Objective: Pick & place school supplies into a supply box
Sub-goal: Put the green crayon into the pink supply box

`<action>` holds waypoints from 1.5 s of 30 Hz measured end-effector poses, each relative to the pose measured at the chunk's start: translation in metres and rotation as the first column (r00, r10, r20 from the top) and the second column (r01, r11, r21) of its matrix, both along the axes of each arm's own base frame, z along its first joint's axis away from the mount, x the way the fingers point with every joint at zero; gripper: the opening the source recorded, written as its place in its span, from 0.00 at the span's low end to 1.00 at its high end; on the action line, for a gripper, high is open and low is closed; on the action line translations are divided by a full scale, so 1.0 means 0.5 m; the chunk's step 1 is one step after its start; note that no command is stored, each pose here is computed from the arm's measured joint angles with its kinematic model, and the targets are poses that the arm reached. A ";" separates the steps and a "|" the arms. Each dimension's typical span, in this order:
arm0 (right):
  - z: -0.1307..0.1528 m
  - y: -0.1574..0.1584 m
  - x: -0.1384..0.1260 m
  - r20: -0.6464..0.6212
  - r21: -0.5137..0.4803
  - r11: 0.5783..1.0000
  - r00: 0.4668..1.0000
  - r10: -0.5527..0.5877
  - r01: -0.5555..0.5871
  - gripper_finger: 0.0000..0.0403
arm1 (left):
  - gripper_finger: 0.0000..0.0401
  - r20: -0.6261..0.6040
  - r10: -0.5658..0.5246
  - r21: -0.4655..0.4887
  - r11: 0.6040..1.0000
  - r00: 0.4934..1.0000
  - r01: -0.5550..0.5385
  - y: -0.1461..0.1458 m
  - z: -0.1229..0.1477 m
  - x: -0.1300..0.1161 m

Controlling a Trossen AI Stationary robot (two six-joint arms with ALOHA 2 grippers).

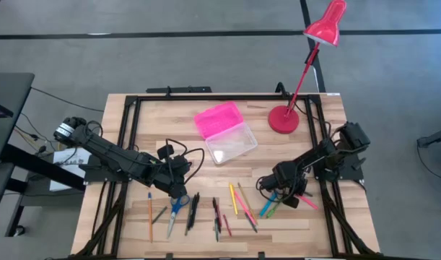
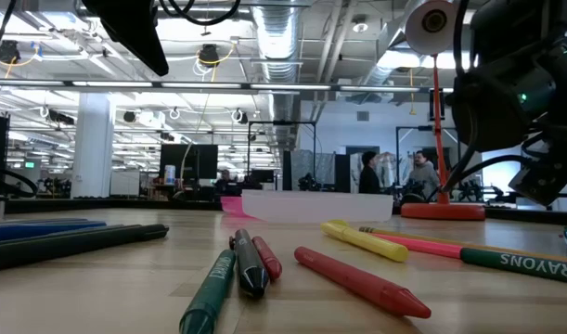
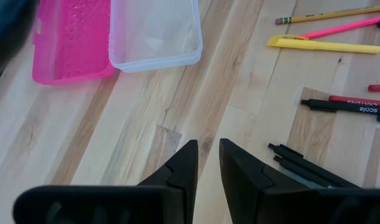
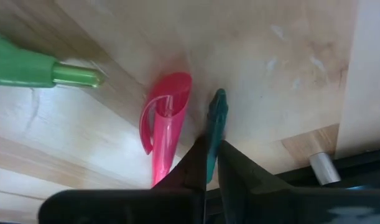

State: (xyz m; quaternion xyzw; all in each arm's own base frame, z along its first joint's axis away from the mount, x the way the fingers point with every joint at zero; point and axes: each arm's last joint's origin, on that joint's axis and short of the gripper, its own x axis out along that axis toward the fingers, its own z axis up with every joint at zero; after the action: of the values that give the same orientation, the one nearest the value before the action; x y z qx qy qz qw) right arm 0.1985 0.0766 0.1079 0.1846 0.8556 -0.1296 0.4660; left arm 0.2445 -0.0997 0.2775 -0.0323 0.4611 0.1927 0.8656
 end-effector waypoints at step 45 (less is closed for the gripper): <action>0.139 -0.043 0.048 0.592 -0.077 0.990 0.804 -0.049 0.118 0.00 | 0.15 0.009 0.008 0.020 1.000 1.000 -0.008 0.001 0.001 0.000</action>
State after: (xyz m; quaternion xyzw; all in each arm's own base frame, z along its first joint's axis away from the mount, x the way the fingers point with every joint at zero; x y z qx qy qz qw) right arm 0.2225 0.0550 0.1772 0.2272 0.6515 -0.1333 0.7114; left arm 0.2447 -0.0990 0.2778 -0.0266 0.4550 0.2007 0.8672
